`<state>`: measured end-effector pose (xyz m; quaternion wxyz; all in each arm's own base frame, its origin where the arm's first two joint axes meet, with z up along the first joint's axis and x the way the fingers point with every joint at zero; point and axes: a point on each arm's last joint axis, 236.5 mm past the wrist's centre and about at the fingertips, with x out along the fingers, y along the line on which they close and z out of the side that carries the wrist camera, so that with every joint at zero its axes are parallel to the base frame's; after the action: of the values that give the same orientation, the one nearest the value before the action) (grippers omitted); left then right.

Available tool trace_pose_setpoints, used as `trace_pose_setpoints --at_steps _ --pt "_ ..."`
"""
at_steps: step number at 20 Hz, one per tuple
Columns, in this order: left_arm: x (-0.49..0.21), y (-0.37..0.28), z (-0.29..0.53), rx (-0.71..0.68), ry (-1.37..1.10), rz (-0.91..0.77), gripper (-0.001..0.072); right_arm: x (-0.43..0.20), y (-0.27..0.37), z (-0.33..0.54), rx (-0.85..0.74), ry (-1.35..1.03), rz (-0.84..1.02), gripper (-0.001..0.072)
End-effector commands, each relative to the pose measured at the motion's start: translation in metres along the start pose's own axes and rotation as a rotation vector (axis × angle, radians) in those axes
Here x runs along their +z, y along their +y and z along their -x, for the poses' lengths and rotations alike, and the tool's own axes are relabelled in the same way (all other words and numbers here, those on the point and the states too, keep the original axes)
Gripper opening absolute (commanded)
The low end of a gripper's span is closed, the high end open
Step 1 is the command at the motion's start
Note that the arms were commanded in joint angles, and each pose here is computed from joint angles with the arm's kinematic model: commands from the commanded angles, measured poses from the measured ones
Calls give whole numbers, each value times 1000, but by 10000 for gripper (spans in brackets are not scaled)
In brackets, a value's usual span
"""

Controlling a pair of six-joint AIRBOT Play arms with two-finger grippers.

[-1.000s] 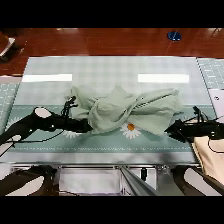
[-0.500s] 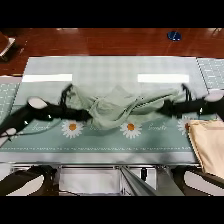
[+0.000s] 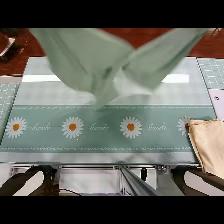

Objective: Fold the shirts.

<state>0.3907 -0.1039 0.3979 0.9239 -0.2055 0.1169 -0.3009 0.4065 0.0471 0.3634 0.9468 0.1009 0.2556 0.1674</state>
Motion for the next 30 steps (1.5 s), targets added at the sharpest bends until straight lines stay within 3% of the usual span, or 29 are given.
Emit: trace_pose_setpoints --at_steps 1,4,7,11,14,17,21,26,30 --pt "88 -62 81 55 -246 -190 19 38 29 111 -153 -221 131 18" --pt "107 -88 137 196 -365 -321 19 23 43 180 -260 -302 181 18" --pt "111 -91 191 470 -433 -464 19 -8 43 229 -368 -322 179 18" --pt "87 -58 211 657 -349 -449 19 -78 0 246 -553 -192 61 18" --pt "28 6 163 597 -128 -280 19 -149 -29 201 -559 5 -23 18" --pt "-79 70 88 475 167 -65 19 -226 -42 129 -450 261 -96 17" --pt "-211 141 9 434 458 132 19 -304 -92 55 -475 428 -192 18" --pt "-265 203 -73 429 486 378 19 -344 -151 -33 -494 561 -270 17" --pt "-296 220 -110 388 529 531 19 -360 -216 -76 -494 611 -454 17"
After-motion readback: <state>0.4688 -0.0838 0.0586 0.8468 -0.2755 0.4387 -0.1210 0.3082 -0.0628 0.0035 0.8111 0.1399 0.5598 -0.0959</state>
